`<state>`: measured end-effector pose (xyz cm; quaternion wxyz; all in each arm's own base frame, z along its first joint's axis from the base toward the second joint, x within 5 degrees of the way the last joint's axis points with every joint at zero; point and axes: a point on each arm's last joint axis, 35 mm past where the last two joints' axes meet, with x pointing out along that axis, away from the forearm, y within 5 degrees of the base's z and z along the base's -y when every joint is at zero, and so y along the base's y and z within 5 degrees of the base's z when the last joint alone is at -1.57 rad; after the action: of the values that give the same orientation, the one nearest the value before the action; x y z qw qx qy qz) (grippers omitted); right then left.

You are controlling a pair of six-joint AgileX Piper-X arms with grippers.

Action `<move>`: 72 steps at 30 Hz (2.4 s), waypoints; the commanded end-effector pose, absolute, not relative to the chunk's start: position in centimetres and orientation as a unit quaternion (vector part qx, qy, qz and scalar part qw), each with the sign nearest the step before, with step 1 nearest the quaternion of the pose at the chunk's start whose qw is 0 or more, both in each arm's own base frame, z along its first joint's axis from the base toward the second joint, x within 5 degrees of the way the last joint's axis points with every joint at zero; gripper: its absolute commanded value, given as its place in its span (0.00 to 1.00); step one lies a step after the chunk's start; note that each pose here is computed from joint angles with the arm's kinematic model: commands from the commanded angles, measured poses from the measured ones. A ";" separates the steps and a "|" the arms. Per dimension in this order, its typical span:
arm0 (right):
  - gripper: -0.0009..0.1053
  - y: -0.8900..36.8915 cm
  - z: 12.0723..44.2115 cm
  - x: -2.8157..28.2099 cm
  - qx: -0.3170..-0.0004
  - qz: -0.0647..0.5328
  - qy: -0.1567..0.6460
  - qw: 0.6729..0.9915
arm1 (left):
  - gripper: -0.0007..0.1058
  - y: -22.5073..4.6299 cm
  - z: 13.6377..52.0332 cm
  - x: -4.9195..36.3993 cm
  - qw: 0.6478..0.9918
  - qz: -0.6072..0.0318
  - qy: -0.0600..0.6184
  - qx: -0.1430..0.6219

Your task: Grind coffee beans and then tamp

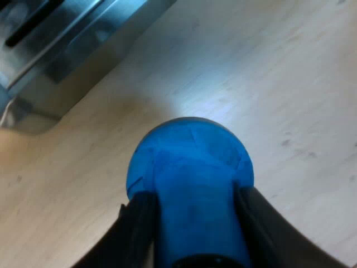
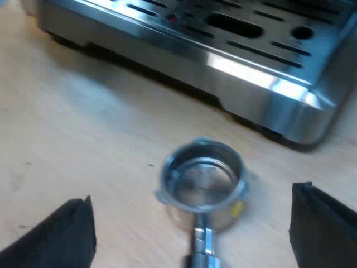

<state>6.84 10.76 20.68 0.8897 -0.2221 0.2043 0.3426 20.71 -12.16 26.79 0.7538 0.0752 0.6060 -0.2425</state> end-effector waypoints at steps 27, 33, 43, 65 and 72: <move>0.69 9.9 16.2 6.6 -0.229 0.317 0.217 0.894 | 0.01 -25.0 31.3 19.7 0.726 -0.403 0.534 0.159; 0.69 9.9 16.2 6.6 -0.229 0.317 0.217 0.894 | 0.01 -27.1 30.4 20.6 0.716 -0.405 0.543 0.168; 0.69 9.9 16.2 6.6 -0.228 0.317 0.217 0.895 | 0.01 -28.6 28.2 21.0 0.691 -0.423 0.560 0.171; 0.69 9.9 16.2 6.6 -0.228 0.317 0.217 0.895 | 0.01 -31.8 22.9 22.1 0.676 -0.425 0.573 0.185; 0.69 9.9 16.2 6.6 -0.228 0.317 0.217 0.895 | 0.01 -32.1 21.9 22.3 0.673 -0.422 0.578 0.187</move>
<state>6.56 9.83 16.04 0.8941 -0.2301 0.2202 0.3148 22.35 -31.78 21.75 0.6718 0.1892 0.5820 -0.4173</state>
